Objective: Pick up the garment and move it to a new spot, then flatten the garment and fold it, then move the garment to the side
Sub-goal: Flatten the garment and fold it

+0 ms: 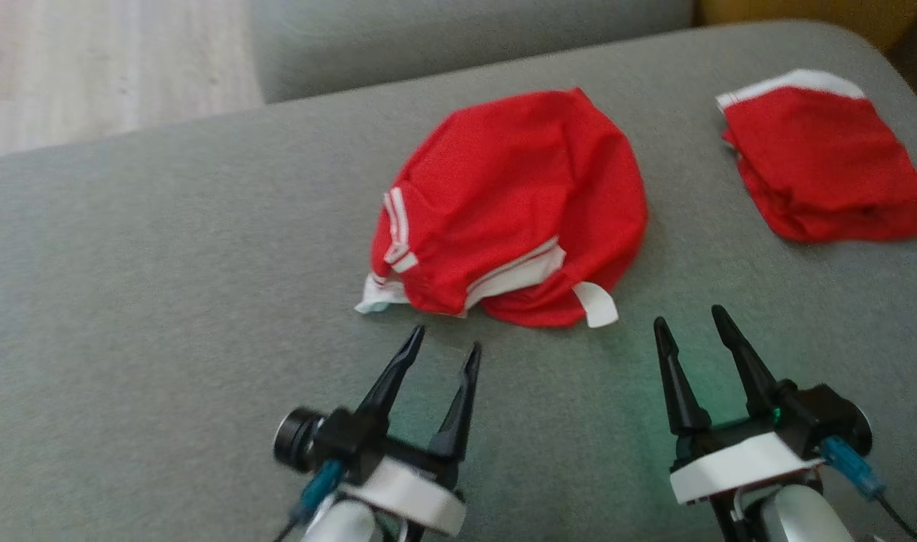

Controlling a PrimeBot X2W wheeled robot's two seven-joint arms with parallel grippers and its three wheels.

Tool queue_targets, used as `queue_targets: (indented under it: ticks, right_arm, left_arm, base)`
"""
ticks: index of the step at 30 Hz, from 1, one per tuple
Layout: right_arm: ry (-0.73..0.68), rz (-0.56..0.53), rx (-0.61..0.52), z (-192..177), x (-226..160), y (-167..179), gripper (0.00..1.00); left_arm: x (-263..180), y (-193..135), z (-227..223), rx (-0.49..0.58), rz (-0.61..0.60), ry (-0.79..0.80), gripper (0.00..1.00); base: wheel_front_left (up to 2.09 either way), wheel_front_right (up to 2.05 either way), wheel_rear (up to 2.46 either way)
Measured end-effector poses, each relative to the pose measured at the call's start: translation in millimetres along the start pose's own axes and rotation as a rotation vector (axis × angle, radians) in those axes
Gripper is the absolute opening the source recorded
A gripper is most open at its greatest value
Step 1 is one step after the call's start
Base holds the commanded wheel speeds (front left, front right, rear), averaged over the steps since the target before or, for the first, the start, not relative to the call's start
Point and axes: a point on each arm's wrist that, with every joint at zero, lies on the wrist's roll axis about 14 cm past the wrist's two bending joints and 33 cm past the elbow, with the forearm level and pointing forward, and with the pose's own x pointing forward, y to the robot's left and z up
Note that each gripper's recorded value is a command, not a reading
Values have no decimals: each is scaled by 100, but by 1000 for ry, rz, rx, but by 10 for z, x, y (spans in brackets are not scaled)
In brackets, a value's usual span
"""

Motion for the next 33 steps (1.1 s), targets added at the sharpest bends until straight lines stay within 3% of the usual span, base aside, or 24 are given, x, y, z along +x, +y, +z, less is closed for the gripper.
queue_targets:
  ticks: [5, 12, 17, 24, 30, 33]
  right_arm:
    - [25, -46, -4, -65, -13, -143, 100]
    - [43, -108, -7, -101, -50, -329, 100]
    - [48, -122, -10, -110, -50, -372, 100]
    - [40, -119, -9, -88, -42, -363, 100]
    - [34, -111, -7, -73, -30, -339, 100]
    - [31, -106, -7, -63, -24, -324, 100]
  left_arm:
    - [348, -122, -176, -37, -85, 71, 100]
    - [679, 316, -449, 56, 94, 167, 100]
    - [676, 613, -574, 78, 215, 210, 100]
    - [701, 892, -251, 129, 334, 111, 100]
    - [567, 1054, -235, 100, 404, 102, 100]
    - [492, 1017, -405, -6, 373, 151, 100]
  base:
    - [0, 0, 0]
    - [0, 0, 0]
    - [0, 0, 0]
    - [0, 0, 0]
    - [0, 0, 0]
    - [0, 0, 0]
